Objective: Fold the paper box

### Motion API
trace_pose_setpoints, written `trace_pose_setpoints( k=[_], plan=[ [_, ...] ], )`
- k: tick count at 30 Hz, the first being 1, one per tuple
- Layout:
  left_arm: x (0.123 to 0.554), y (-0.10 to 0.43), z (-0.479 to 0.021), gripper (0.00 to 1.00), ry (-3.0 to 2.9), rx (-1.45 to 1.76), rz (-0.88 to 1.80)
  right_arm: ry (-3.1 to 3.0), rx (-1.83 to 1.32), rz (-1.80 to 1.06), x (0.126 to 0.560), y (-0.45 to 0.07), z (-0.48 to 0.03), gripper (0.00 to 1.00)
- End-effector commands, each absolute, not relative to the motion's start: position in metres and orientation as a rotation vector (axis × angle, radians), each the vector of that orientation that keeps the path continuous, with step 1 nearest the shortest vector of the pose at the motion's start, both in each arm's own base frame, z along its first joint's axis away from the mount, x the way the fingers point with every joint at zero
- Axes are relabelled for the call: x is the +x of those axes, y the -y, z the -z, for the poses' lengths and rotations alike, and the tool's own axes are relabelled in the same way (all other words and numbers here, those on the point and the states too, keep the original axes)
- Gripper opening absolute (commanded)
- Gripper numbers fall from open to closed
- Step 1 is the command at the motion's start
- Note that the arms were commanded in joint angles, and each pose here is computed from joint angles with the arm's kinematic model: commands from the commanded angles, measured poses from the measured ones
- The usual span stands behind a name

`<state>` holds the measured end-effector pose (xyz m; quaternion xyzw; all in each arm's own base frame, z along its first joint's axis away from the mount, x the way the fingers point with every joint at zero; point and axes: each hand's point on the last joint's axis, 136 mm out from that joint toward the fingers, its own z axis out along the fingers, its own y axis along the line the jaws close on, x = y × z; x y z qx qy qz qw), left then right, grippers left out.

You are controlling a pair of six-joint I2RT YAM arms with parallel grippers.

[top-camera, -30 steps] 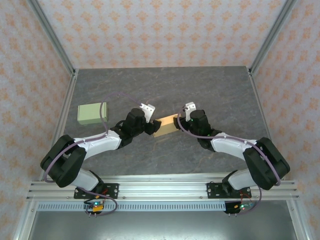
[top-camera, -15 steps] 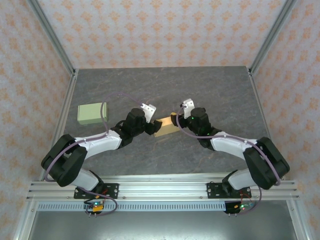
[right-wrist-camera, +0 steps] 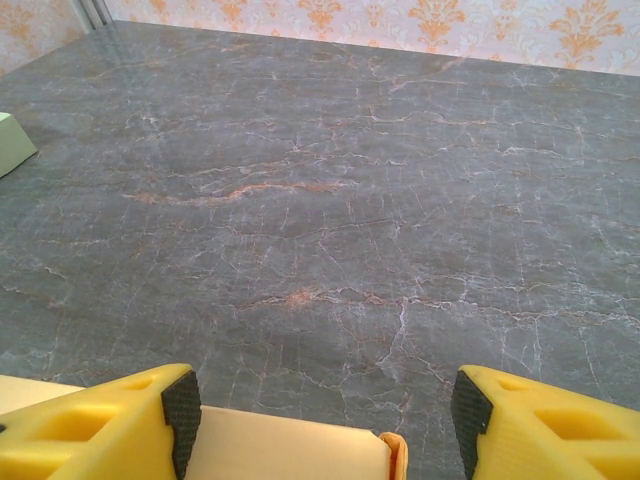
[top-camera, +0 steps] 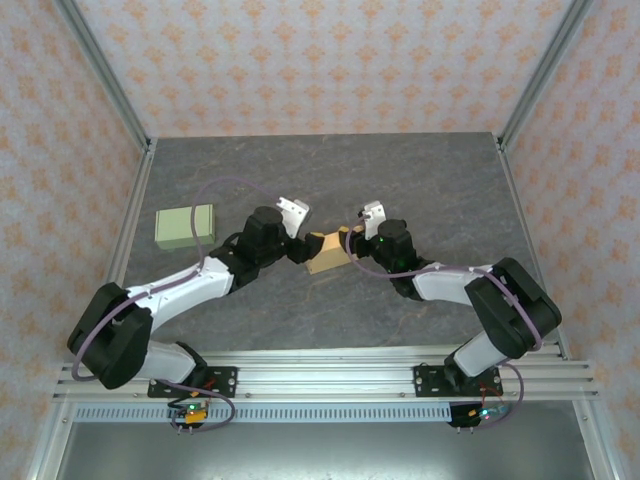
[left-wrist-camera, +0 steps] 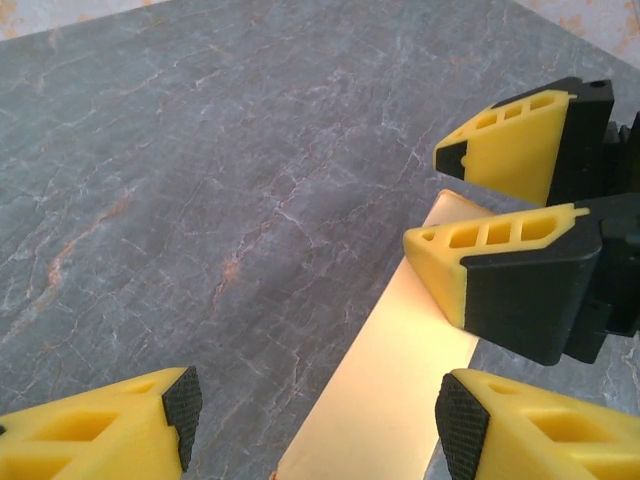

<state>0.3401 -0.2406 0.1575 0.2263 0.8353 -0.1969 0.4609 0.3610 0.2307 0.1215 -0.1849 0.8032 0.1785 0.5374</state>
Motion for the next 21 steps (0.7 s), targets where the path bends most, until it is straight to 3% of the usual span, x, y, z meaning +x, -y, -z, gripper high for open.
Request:
trace_pose_setpoints(
  k=[1, 13, 21],
  plan=[
    [0.337, 0.227, -0.117, 0.67, -2.168, 0.520, 0.420, -1.981, -0.471, -0.414, 0.354, -0.229, -0.100, 0.69],
    [0.325, 0.209, -0.068, 0.66, -2.249, 0.450, 0.379, -1.764, -0.520, -0.627, 0.356, -0.263, -0.196, 0.69],
    [0.330, 0.216, -0.087, 0.66, -2.213, 0.442, 0.417, -1.848, -0.504, -0.720, 0.346, -0.269, -0.130, 0.70]
  ],
)
